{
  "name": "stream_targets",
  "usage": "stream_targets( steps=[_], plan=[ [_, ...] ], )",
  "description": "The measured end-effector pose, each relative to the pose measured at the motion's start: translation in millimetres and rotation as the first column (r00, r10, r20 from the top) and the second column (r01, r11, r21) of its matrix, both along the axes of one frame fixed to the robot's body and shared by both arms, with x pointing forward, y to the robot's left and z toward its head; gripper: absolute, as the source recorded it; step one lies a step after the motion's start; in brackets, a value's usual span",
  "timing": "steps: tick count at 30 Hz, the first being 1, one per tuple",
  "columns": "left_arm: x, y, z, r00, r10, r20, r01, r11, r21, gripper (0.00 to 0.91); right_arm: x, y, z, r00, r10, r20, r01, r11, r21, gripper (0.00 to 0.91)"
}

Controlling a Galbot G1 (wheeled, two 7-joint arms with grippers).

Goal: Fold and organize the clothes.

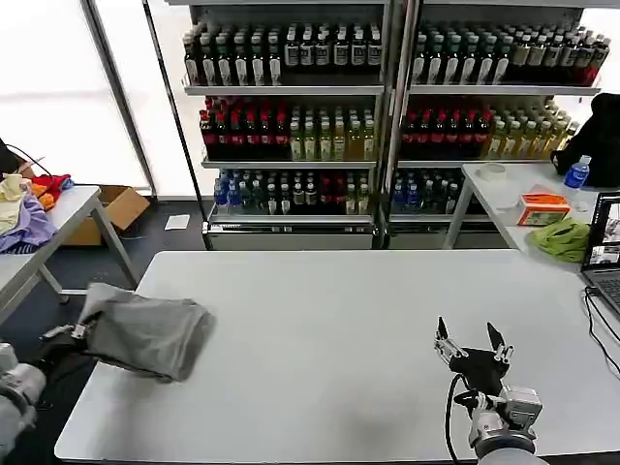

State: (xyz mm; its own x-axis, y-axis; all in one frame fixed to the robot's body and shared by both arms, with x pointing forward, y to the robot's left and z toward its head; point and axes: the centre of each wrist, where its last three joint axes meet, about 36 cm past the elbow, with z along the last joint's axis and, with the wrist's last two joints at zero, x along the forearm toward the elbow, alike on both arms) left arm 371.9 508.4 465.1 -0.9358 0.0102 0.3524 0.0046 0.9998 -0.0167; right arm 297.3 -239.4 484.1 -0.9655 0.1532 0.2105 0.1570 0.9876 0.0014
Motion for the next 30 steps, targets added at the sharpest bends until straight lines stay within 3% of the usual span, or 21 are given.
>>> stream_targets(
  steps=[4,9,19,25,30],
  plan=[
    [1.3,5.2,23.1,0.999,-0.020,0.043,0.018,0.999,0.035,0.000,0.1,-1.7,-0.1,1.000,-0.001,-0.002,0.001,1.000,-0.002,0.907],
    [2.6,-10.1,31.9,0.995,-0.070,0.069,0.065,0.996,0.063,0.000,-1.3,-5.7,-1.1,1.000,-0.012,-0.008,0.012,1.000,-0.008,0.907],
    [-1.8,-102.9,18.2,0.964,-0.263,0.035,0.262,0.964,0.044,0.000,-2.6,-11.8,-5.7,0.998,-0.057,-0.021,0.057,0.998,-0.017,0.907],
    [-22.3,-197.8,4.8,0.897,-0.442,-0.006,0.442,0.897,-0.008,0.000,-6.1,-11.6,-9.4,0.996,-0.079,-0.041,0.078,0.997,-0.018,0.907],
    [-34.6,-251.6,-10.5,0.849,-0.527,-0.037,0.525,0.850,-0.048,0.000,-10.5,-12.7,-13.3,0.994,-0.090,-0.059,0.089,0.996,-0.020,0.907]
  ],
)
